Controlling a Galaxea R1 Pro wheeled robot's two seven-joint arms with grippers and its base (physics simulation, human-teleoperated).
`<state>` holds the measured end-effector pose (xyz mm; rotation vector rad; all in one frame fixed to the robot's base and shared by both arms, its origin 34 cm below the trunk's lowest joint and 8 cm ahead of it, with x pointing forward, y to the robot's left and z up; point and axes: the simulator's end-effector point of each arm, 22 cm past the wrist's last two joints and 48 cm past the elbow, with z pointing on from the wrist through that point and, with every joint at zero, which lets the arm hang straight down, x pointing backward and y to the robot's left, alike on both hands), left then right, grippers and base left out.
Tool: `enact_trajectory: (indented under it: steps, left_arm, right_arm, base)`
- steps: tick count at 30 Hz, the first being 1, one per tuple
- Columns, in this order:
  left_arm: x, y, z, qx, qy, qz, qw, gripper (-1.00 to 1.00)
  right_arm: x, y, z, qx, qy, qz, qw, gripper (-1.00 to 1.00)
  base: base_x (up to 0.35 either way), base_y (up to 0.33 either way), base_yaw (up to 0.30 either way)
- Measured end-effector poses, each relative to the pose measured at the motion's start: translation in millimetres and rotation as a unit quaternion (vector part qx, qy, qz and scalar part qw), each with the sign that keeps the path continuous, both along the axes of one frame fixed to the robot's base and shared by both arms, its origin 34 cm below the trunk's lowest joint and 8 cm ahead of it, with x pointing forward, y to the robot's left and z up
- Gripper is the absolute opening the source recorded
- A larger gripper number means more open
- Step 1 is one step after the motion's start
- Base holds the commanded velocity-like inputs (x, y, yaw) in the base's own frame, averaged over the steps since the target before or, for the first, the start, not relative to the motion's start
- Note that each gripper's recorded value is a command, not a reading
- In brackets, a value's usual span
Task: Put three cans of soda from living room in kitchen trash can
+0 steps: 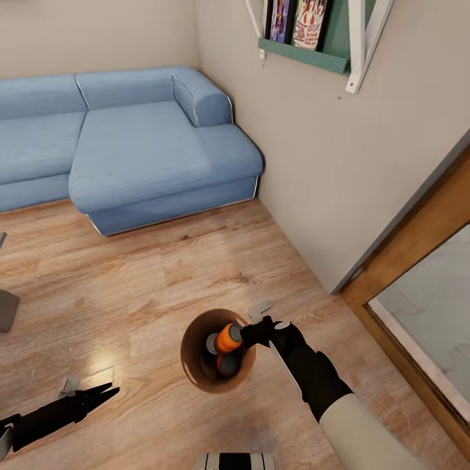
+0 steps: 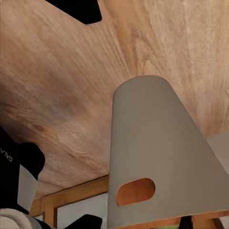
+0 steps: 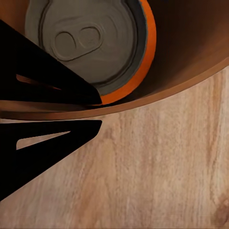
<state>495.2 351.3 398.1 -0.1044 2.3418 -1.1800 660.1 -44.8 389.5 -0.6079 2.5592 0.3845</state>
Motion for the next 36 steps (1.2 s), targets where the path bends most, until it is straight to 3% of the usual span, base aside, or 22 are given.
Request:
enact_trajectory:
  steps: [36]
  left_arm:
    - [-15,1,-67,0.000,-0.001,0.000,1.0000,1.00]
  right_arm:
    - [-15,0,-67,0.000,0.000,0.000,1.0000,-1.00]
  base:
    - [0.000,0.000,0.000]
